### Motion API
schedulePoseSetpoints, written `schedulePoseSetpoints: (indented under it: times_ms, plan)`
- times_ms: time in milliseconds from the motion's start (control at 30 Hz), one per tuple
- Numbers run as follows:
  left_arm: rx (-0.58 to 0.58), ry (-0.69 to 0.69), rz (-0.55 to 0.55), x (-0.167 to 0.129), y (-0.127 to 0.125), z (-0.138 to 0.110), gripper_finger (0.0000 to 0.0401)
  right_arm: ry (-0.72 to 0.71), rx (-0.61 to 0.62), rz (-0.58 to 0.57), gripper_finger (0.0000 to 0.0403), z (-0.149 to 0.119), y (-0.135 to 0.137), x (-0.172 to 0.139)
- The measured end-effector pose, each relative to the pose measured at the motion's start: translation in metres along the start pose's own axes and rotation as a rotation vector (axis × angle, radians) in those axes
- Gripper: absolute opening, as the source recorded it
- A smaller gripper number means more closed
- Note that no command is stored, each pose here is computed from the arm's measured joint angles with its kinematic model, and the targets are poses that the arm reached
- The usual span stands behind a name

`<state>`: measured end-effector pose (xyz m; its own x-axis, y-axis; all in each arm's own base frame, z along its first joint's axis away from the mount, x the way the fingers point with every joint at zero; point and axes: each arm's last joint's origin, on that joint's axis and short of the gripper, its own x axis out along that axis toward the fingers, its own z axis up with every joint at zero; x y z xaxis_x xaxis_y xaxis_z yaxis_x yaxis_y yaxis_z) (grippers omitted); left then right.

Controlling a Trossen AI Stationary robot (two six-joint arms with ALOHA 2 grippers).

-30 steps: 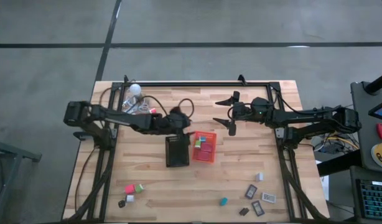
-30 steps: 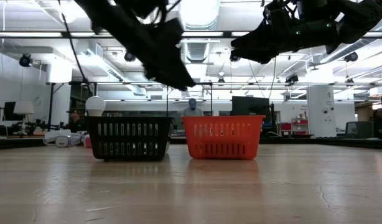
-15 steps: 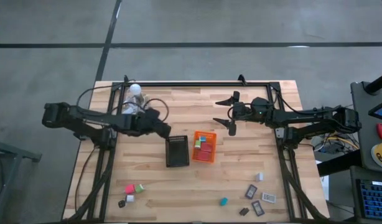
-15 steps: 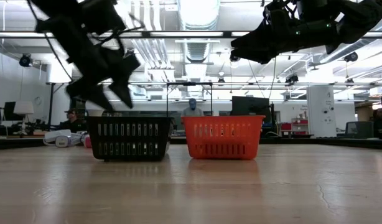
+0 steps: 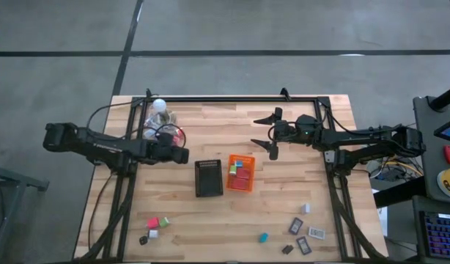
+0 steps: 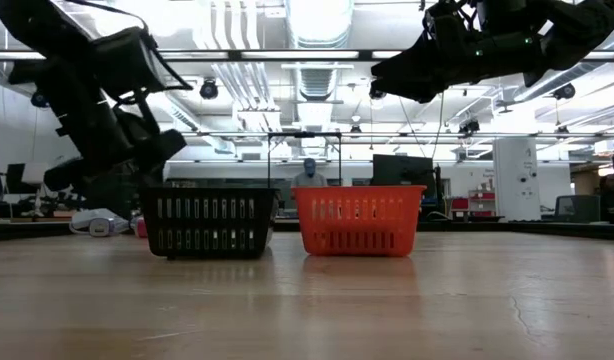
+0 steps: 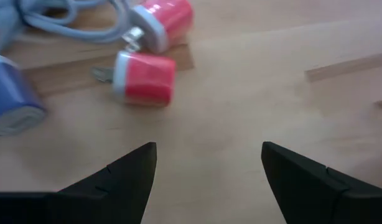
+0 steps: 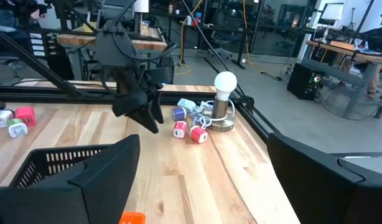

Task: Pick & Place Office items
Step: Put the bottom light pink charger adapter into the orange bin

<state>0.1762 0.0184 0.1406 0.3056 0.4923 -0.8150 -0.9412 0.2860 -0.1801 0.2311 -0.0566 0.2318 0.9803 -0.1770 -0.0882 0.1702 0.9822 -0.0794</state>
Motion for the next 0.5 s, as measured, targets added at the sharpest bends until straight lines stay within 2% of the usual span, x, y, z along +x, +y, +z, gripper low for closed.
schedulePoseSetpoints:
  times_ms: [267, 500]
  plan:
    - [0.057, -0.109, 0.088, 0.0004, 0.0051, 0.0018, 0.0294, 0.000, 0.000, 0.000, 0.0340, -0.0001, 0.0000, 0.0001]
    - [0.136, -0.173, 0.107, 0.0005, 0.0047, 0.0037, 0.0294, 0.000, 0.000, 0.000, 0.0349, -0.0001, -0.0001, 0.0001]
